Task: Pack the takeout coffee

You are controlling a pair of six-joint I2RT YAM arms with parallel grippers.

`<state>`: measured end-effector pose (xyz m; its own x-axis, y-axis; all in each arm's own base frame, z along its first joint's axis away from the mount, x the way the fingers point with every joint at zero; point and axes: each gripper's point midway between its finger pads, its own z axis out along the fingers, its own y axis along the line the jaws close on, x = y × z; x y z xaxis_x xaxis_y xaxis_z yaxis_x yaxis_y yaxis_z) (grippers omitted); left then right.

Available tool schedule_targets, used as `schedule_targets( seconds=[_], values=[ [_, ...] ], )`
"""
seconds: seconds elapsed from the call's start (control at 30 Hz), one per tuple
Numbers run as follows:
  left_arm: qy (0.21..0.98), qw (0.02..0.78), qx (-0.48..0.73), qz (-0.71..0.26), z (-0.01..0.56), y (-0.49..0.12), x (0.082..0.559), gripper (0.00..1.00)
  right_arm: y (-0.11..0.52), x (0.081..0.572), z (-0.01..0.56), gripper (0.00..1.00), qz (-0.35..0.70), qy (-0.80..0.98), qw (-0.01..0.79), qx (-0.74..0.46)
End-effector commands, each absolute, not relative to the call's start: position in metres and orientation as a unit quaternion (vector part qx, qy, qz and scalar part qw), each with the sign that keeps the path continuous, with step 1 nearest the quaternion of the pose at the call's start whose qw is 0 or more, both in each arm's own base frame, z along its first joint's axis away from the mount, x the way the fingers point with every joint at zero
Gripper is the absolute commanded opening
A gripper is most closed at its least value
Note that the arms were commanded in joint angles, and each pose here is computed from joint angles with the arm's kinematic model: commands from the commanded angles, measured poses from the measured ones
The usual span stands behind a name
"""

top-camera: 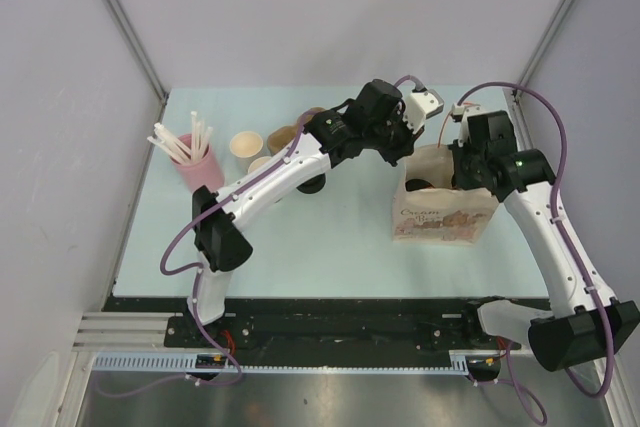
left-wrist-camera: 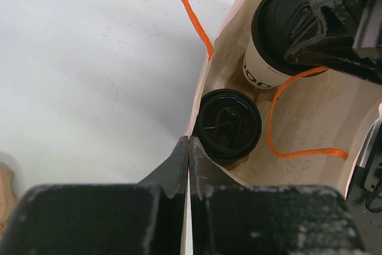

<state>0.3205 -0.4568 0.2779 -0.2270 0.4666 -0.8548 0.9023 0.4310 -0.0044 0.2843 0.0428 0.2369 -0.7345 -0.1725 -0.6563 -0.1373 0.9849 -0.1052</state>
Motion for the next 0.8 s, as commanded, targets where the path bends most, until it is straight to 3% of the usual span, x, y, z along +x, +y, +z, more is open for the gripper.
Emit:
schedule_targets(
  seconds=[0.0, 0.77],
  values=[
    [0.716, 0.437, 0.468, -0.277, 0.301, -0.46, 0.322, 0.0, 0.048, 0.296, 0.242, 0.0, -0.012, 0.92, 0.385, -0.069],
    [0.717, 0.441, 0.465, -0.274, 0.302, -0.46, 0.325, 0.0, 0.047, 0.292, 0.222, 0.0, -0.008, 0.917, 0.394, -0.06]
  ],
)
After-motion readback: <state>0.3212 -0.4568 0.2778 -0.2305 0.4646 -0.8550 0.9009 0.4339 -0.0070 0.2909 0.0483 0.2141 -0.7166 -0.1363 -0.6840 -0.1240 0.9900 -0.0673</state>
